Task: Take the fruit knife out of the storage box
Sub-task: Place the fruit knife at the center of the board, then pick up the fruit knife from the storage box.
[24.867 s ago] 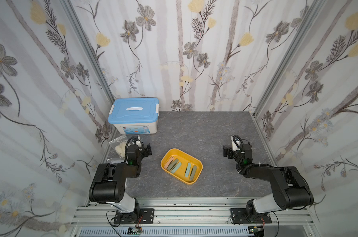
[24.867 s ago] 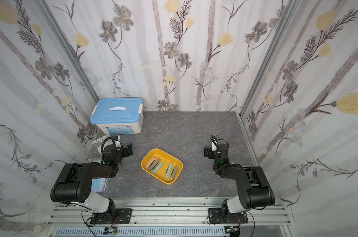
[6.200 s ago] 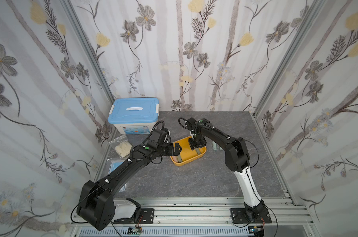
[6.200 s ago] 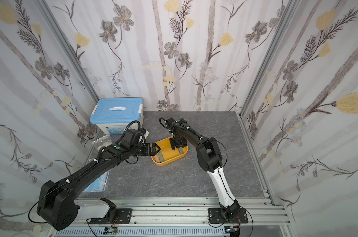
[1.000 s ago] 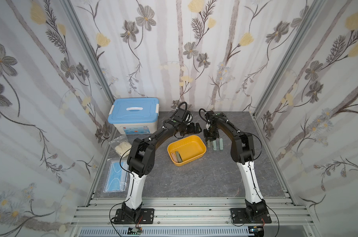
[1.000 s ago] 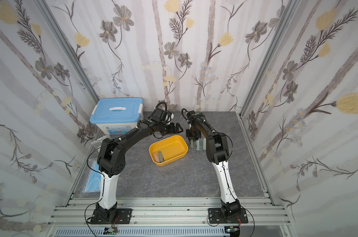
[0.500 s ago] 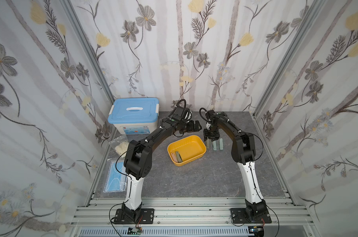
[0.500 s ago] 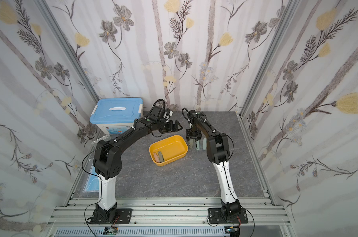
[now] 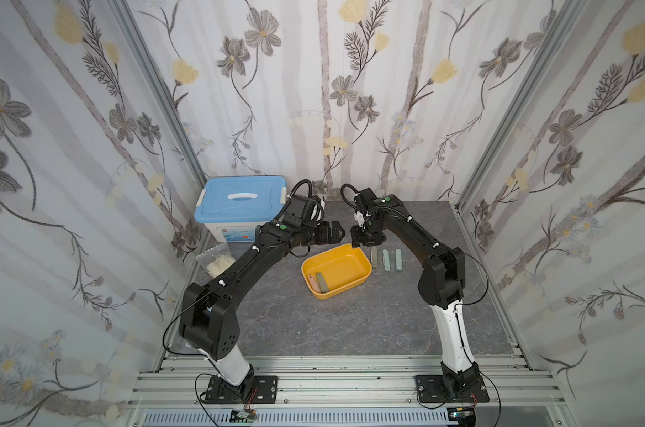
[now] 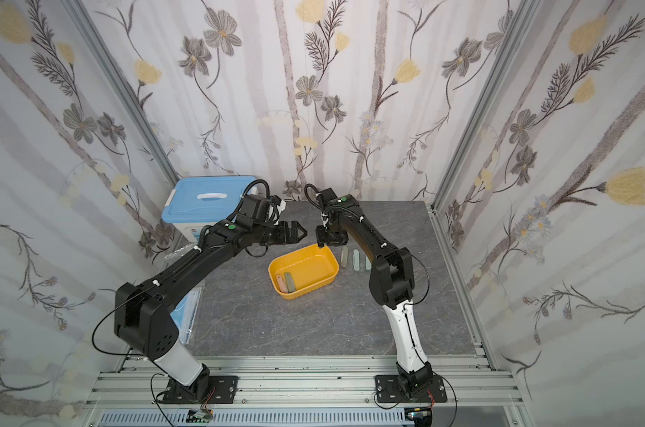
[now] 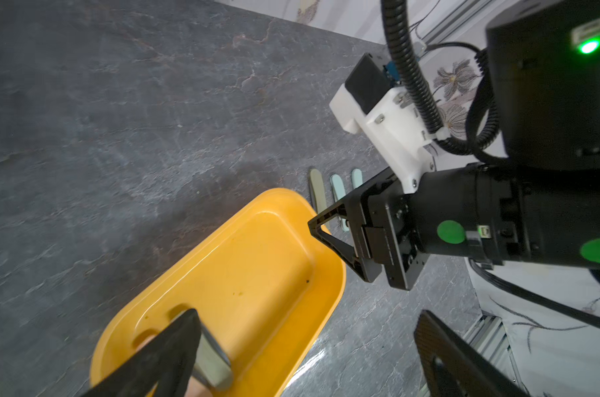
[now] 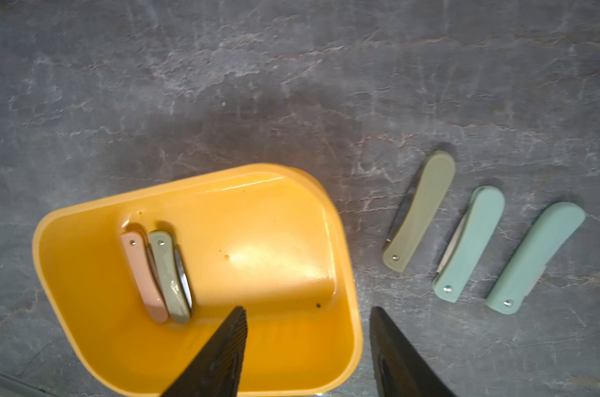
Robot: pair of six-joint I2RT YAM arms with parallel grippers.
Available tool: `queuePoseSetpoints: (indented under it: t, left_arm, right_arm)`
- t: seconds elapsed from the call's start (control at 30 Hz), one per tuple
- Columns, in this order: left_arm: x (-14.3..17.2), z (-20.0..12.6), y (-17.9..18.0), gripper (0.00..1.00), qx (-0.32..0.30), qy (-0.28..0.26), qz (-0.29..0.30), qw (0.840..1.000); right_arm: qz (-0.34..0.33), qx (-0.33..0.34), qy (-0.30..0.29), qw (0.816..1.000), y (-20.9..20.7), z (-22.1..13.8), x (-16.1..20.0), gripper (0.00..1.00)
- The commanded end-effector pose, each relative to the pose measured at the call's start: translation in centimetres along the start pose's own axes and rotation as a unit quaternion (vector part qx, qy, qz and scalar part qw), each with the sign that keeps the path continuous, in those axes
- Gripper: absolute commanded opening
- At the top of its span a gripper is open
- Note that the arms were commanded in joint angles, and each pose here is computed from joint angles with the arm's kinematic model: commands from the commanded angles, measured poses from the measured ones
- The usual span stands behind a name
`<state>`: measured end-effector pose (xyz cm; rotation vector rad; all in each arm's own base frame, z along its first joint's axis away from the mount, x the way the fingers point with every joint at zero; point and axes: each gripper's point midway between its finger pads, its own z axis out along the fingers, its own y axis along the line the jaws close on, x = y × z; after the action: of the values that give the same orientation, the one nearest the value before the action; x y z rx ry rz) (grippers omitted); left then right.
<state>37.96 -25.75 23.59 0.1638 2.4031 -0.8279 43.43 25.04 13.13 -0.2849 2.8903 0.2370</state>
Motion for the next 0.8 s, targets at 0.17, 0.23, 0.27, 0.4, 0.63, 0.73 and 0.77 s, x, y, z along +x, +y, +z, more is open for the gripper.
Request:
queuePoseSetpoints:
  t: [0.17,0.23,0.27,0.4,0.63,0.73,0.77]
  left_arm:
    - [5.2,-6.0,4.2,1.0,-0.037,-0.022,-0.02,0.999]
    - [6.8,-7.2,4.6,1.0,-0.04,-0.022,-0.023,0.999]
    - [7.6,-7.5,4.9,1.0,-0.043,-0.019,-0.025,0.999]
    - [10.2,-8.6,6.2,1.0,-0.052,-0.022,-0.043,0.997]
    - [12.6,-8.8,7.4,1.0,-0.054,-0.024,-0.068,0.996]
    - [12.8,-8.7,7.3,1.0,-0.053,-0.02,-0.065,0.996]
    - [12.9,-8.7,7.4,1.0,-0.054,-0.017,-0.064,0.996]
  right_arm:
    - [-0.032,-0.001,0.031,0.999,6.1,1.5,3.4,0.58]
    - [-0.038,0.0,0.037,0.999,7.4,2.1,4.1,0.57]
    - [-0.04,0.0,0.04,0.998,7.9,2.4,4.4,0.57]
    - [-0.059,0.009,0.048,0.997,9.6,3.6,5.7,0.56]
    - [-0.065,0.026,0.059,0.996,10.9,5.7,7.1,0.54]
    - [-0.067,0.026,0.064,0.995,11.2,6.8,7.3,0.54]
    - [-0.069,0.028,0.064,0.995,11.2,7.1,7.4,0.53]
